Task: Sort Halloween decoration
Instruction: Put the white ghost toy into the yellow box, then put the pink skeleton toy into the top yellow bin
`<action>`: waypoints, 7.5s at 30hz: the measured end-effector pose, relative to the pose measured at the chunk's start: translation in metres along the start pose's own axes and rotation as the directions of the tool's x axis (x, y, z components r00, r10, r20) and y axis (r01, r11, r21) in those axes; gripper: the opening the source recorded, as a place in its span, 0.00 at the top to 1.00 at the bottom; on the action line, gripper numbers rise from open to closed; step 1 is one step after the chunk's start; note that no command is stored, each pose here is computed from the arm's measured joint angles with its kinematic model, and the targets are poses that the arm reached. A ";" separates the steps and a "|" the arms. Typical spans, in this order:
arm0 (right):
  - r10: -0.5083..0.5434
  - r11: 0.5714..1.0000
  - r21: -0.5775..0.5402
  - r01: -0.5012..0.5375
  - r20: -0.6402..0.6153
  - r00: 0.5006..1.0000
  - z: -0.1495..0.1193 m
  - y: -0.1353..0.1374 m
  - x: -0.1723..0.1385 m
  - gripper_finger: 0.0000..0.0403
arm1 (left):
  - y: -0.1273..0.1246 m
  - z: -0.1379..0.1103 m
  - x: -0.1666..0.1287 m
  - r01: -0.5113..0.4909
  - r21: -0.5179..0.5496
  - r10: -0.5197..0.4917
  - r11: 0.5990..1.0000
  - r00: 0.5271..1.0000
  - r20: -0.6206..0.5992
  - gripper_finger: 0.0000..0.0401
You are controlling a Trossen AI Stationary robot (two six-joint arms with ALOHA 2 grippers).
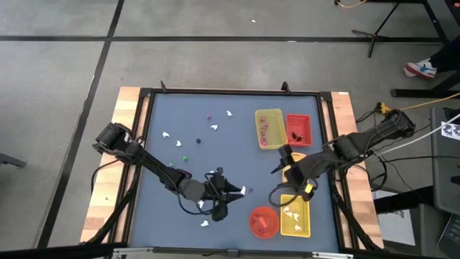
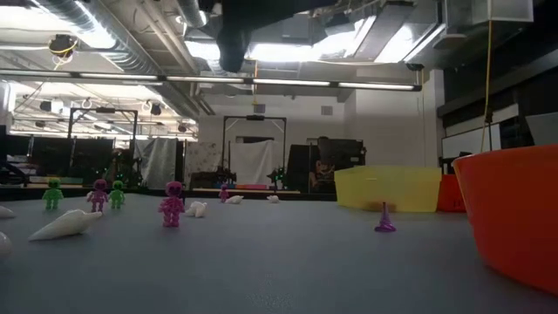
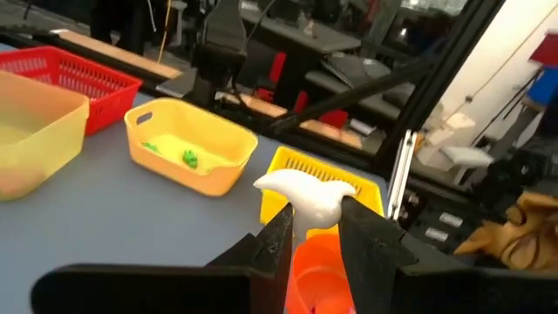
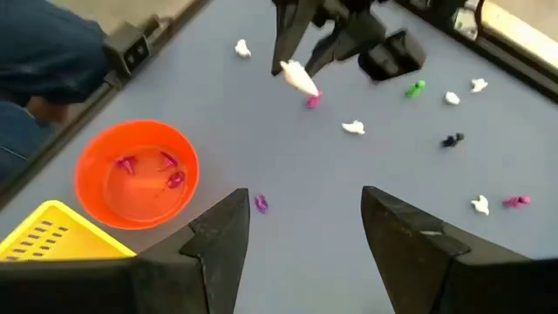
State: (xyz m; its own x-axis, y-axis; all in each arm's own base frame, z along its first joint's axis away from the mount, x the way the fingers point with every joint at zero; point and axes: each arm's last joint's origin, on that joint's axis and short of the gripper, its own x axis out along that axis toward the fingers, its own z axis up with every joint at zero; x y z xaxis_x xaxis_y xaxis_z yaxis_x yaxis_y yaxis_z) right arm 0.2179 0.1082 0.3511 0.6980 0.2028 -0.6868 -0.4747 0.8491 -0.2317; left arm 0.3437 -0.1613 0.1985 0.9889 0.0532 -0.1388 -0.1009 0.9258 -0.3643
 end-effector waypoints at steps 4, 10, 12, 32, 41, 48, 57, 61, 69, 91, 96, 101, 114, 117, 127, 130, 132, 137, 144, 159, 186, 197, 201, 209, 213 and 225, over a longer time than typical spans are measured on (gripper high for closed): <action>-0.012 1.000 0.009 0.011 0.061 0.998 -0.002 -0.003 -0.020 0.45 | -0.002 0.006 0.008 0.009 -0.011 -0.009 1.000 1.000 0.012 0.82; -0.024 1.000 0.018 0.022 0.114 0.993 -0.005 -0.005 -0.040 0.45 | -0.014 0.016 0.031 0.042 0.093 -0.045 0.995 0.998 0.039 0.82; -0.027 0.999 0.021 0.025 0.130 0.991 -0.006 -0.005 -0.046 0.45 | -0.020 0.018 0.041 0.047 0.125 -0.055 0.991 0.997 0.057 0.82; -0.033 0.999 0.023 0.030 0.156 0.987 -0.008 -0.006 -0.054 0.45 | -0.049 0.001 0.145 0.097 0.180 -0.124 0.979 0.982 0.143 0.82; -0.038 0.999 0.027 0.034 0.181 0.983 -0.005 -0.007 -0.054 0.45 | -0.053 -0.012 0.170 0.126 0.155 -0.151 0.980 0.975 0.162 0.82; -0.042 0.999 0.003 0.042 0.196 0.980 -0.004 -0.007 -0.054 0.45 | -0.052 -0.016 0.171 0.121 0.141 -0.140 0.983 0.981 0.132 0.82; -0.042 0.999 0.001 0.042 0.195 0.980 -0.004 -0.007 -0.054 0.45 | -0.043 -0.025 0.174 0.082 0.184 -0.087 0.979 0.996 0.017 0.82; -0.042 0.999 0.001 0.042 0.195 0.980 -0.004 -0.007 -0.054 0.45 | -0.038 -0.027 0.177 0.100 0.196 -0.096 0.975 0.995 -0.030 0.82; -0.042 0.999 0.001 0.042 0.194 0.980 -0.004 -0.007 -0.054 0.45 | -0.025 -0.029 0.181 0.067 0.221 -0.048 0.973 0.995 -0.088 0.82; -0.042 0.999 0.000 0.042 0.194 0.980 -0.004 -0.007 -0.054 0.45 | -0.017 -0.026 0.185 0.078 0.217 -0.058 0.973 0.994 -0.096 0.82; -0.042 0.999 0.000 0.042 0.194 0.980 -0.004 -0.007 -0.054 0.45 | -0.018 -0.026 0.185 0.096 0.215 -0.075 0.972 0.992 -0.104 0.82; -0.042 0.999 0.000 0.042 0.194 0.980 -0.004 -0.007 -0.054 0.45 | -0.017 -0.027 0.185 0.098 0.217 -0.075 0.971 0.991 -0.112 0.82; -0.042 0.999 0.000 0.042 0.194 0.980 -0.004 -0.007 -0.054 0.45 | -0.017 -0.028 0.185 0.101 0.219 -0.073 0.970 0.989 -0.131 0.82; -0.042 0.999 0.000 0.042 0.194 0.980 -0.004 -0.007 -0.054 0.45 | -0.016 -0.028 0.185 0.100 0.210 -0.073 0.973 0.989 -0.130 0.82; -0.042 0.999 0.000 0.042 0.194 0.980 -0.004 -0.007 -0.054 0.45 | -0.015 -0.028 0.185 0.096 0.195 -0.071 0.976 0.989 -0.130 0.72; -0.042 0.999 0.000 0.042 0.194 0.980 -0.004 -0.007 -0.054 0.45 | -0.014 -0.027 0.186 0.093 0.195 -0.069 0.976 0.989 -0.129 0.66; -0.042 0.999 0.000 0.042 0.194 0.980 -0.004 -0.007 -0.054 0.45 | -0.014 -0.027 0.186 0.091 0.195 -0.067 0.977 0.989 -0.128 0.63; -0.042 0.999 0.000 0.042 0.194 0.980 -0.004 -0.007 -0.054 0.45 | -0.014 -0.027 0.186 0.085 0.195 -0.061 0.977 0.990 -0.125 0.61; -0.042 0.999 0.000 0.042 0.194 0.980 -0.004 -0.007 -0.054 0.45 | -0.013 -0.027 0.186 0.080 0.200 -0.056 0.977 0.991 -0.123 0.61; -0.039 0.999 -0.002 0.040 0.183 0.982 -0.005 -0.007 -0.054 0.45 | -0.013 -0.006 0.182 0.079 0.300 -0.044 0.950 0.992 -0.122 0.62; -0.016 1.000 -0.013 0.017 0.080 0.997 -0.015 -0.005 -0.052 0.45 | -0.040 0.061 0.068 -0.104 0.209 0.220 0.972 0.705 -0.674 0.62; -0.012 1.000 -0.014 0.013 0.072 0.997 -0.016 -0.004 -0.052 0.45 | -0.058 0.029 0.025 -0.308 0.313 0.434 0.898 0.512 -0.741 0.62; -0.011 1.000 -0.015 0.012 0.064 0.998 -0.017 -0.004 -0.052 0.45 | -0.061 0.021 0.013 -0.379 0.348 0.504 0.858 0.485 -0.714 0.62; -0.010 1.000 -0.016 0.011 0.063 0.998 -0.017 -0.004 -0.052 0.45 | -0.045 -0.017 -0.002 -0.491 0.387 0.592 0.780 0.380 -0.710 0.62; -0.010 1.000 -0.016 0.011 0.062 0.998 -0.017 -0.004 -0.052 0.45 | -0.033 -0.031 -0.006 -0.530 0.411 0.629 0.742 0.338 -0.700 0.62; -0.009 1.000 -0.016 0.010 0.060 0.998 -0.017 -0.004 -0.052 0.45 | -0.006 -0.056 -0.004 -0.555 0.409 0.640 0.725 0.322 -0.698 0.62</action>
State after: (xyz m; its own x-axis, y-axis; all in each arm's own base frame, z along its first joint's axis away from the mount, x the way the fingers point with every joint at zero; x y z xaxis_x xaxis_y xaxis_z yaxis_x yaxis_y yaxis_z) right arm 0.1744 0.0858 0.3762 0.7332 0.2236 -0.6422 -0.4760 0.8432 -0.2499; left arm 0.3343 -0.1881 0.1494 0.1774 0.3484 -0.9204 -0.5774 0.7942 0.1893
